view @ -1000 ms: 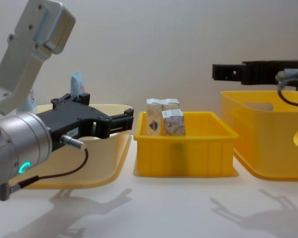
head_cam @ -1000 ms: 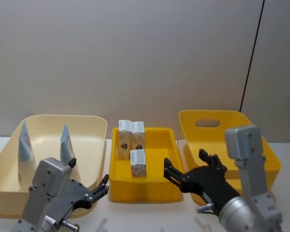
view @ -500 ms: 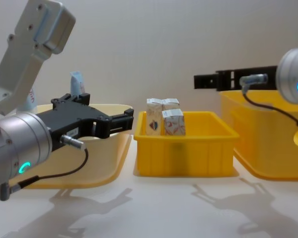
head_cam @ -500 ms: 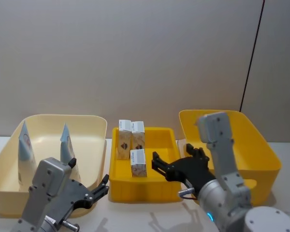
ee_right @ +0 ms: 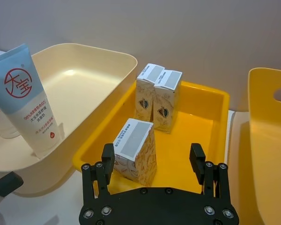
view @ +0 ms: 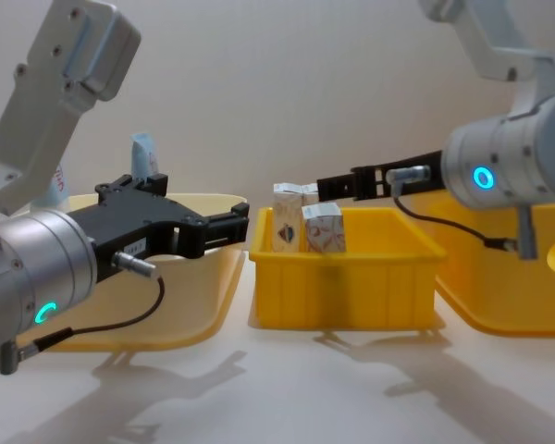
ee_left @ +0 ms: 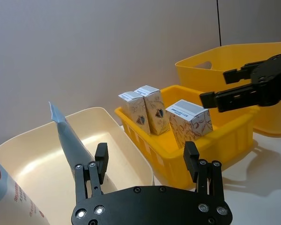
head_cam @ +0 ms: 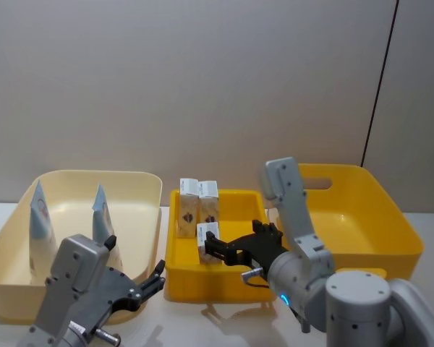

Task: Bimanual collaborative sorting of washing and personal care products

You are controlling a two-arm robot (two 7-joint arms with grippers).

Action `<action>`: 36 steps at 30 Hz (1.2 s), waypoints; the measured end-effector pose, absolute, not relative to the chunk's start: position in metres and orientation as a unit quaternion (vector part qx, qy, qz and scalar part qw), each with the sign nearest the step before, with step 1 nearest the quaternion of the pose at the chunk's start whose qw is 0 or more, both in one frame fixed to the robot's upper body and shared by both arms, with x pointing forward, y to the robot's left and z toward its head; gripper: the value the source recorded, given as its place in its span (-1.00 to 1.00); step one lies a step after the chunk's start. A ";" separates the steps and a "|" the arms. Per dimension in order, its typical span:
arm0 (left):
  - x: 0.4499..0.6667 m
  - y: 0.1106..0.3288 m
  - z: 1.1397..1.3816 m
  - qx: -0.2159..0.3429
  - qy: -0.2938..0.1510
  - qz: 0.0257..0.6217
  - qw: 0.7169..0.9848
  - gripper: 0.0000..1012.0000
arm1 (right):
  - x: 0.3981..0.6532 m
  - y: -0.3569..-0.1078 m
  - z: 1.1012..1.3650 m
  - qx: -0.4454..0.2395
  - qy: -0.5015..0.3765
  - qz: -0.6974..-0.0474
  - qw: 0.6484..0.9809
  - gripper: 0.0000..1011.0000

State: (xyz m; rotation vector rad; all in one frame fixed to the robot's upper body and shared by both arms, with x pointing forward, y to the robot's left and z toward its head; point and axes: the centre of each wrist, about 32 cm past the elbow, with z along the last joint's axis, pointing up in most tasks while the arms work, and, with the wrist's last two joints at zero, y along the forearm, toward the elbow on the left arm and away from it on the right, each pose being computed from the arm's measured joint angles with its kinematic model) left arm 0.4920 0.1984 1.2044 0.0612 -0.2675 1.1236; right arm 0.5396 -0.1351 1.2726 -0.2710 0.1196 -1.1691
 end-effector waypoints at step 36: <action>0.492 0.198 1.204 0.029 -0.126 0.531 0.837 0.98 | 0.587 -0.108 1.274 -0.199 0.088 -0.524 0.824 0.98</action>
